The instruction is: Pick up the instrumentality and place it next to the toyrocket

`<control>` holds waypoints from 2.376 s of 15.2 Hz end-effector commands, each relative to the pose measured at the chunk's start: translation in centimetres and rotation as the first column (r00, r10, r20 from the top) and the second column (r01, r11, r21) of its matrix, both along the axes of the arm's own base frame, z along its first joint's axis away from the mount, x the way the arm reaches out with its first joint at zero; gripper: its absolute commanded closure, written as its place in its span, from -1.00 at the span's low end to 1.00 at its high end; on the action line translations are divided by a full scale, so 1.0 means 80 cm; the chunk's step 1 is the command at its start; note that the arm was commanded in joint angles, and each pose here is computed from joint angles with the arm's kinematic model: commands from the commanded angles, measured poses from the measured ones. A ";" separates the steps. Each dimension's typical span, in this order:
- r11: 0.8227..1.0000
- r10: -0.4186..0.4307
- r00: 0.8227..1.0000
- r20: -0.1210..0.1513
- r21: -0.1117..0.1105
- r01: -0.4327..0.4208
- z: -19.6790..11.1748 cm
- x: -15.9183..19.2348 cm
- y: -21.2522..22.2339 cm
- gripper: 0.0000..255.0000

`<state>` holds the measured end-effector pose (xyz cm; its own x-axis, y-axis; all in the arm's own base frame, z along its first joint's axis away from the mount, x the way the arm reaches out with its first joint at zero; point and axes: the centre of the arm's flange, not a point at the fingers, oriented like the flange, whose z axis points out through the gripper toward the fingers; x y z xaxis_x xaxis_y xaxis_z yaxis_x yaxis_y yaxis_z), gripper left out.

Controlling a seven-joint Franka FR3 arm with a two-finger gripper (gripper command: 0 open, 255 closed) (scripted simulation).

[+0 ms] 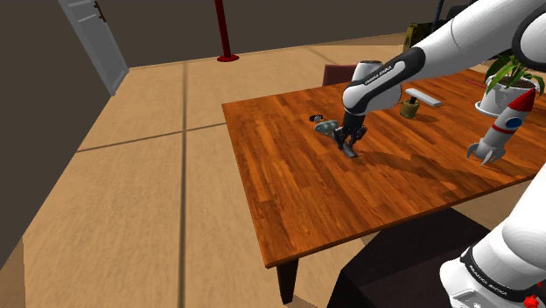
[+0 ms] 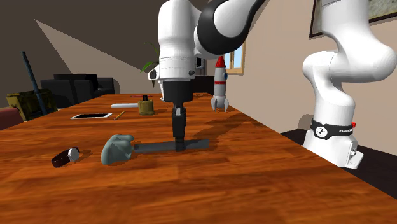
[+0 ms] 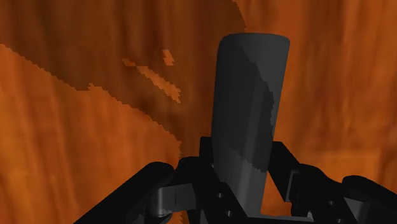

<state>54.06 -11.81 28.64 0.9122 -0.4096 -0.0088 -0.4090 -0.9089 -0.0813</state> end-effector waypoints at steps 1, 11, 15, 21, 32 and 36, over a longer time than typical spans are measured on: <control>1.000 0.000 1.000 0.000 0.000 0.000 0.014 0.000 0.000 1.00; 1.000 0.000 1.000 0.000 0.000 0.000 0.080 0.000 0.000 1.00; 1.000 0.000 1.000 0.000 0.000 0.000 0.106 0.000 0.000 1.00; 1.000 0.000 1.000 0.000 0.000 0.000 0.146 0.000 0.000 1.00; 1.000 0.000 1.000 0.000 0.000 0.000 0.218 0.000 0.000 1.00; 1.000 0.000 1.000 0.000 0.000 0.000 0.245 0.000 0.000 1.00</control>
